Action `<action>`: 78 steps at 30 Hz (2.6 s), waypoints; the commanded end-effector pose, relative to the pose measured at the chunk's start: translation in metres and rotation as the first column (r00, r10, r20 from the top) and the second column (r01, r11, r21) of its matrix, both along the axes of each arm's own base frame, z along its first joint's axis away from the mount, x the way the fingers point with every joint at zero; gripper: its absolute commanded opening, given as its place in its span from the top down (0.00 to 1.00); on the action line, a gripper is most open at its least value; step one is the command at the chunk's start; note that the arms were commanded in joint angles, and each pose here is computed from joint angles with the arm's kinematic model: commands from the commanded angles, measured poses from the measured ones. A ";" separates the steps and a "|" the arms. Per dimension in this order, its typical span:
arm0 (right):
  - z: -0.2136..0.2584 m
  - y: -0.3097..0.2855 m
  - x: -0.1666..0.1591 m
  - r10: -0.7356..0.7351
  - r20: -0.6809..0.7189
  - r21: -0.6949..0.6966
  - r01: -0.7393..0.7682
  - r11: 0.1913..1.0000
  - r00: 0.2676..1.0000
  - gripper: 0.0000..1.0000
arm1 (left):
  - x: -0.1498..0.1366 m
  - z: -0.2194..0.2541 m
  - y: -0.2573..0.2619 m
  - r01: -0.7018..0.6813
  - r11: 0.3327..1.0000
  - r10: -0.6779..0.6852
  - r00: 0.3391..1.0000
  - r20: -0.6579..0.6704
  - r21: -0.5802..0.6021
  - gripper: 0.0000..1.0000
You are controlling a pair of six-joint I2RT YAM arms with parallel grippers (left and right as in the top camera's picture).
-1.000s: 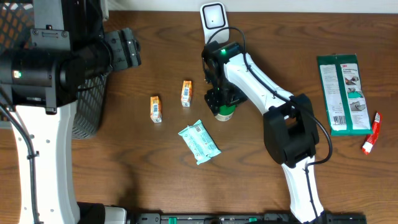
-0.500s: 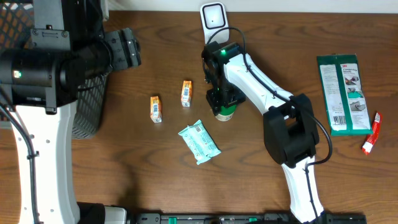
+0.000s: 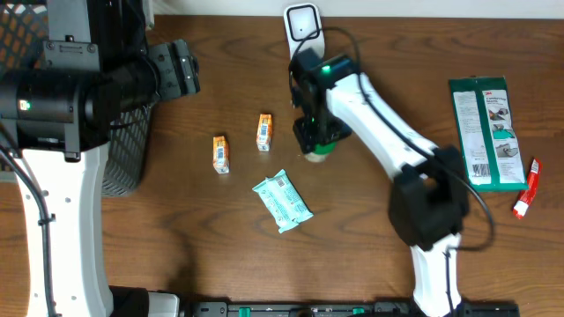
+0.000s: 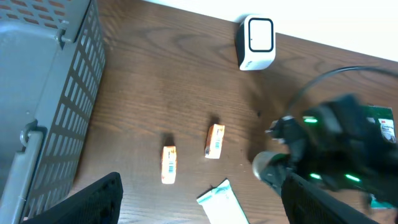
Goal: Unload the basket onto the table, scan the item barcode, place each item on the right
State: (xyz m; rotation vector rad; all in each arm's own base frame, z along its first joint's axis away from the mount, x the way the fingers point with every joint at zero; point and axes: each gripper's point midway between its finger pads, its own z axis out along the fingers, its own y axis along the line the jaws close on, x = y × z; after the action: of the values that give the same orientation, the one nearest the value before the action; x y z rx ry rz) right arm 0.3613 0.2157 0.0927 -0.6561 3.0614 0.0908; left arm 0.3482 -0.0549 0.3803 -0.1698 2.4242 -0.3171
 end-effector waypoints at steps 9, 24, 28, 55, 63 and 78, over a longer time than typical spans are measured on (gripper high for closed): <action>0.150 -0.001 0.027 -0.068 0.443 0.188 -0.019 0.982 0.894 0.99 | 0.001 0.001 0.003 -0.013 1.000 0.013 1.000 0.002 0.005 0.18; 0.156 0.015 0.135 -0.186 0.716 0.215 0.041 0.976 0.672 0.99 | 0.001 0.001 0.003 -0.013 1.000 0.013 1.000 0.002 0.005 0.18; 0.131 0.022 0.173 -0.220 0.751 0.240 0.052 0.969 0.623 0.99 | 0.001 0.001 0.003 -0.013 1.000 0.013 1.000 0.002 0.005 0.18; 0.063 0.037 0.293 -0.358 0.884 0.392 -0.060 0.918 0.301 0.99 | 0.001 0.001 0.003 -0.013 1.000 0.013 1.000 0.002 0.005 0.18; 0.053 0.022 0.301 -0.367 0.884 0.394 -0.040 0.918 0.289 0.99 | 0.001 0.001 0.003 -0.013 1.000 0.013 1.000 0.002 0.005 0.18; 0.198 -0.010 0.219 -0.358 0.832 0.399 -0.007 0.917 0.425 0.99 | 0.001 0.001 0.003 -0.013 1.000 0.013 1.000 0.002 0.005 0.18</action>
State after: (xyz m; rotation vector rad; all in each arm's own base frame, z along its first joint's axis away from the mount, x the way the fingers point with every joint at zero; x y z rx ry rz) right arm 0.6040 0.2262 0.1545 -0.2679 2.1144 0.1469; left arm 0.3483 -0.0549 0.3803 -0.1700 2.4242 -0.3166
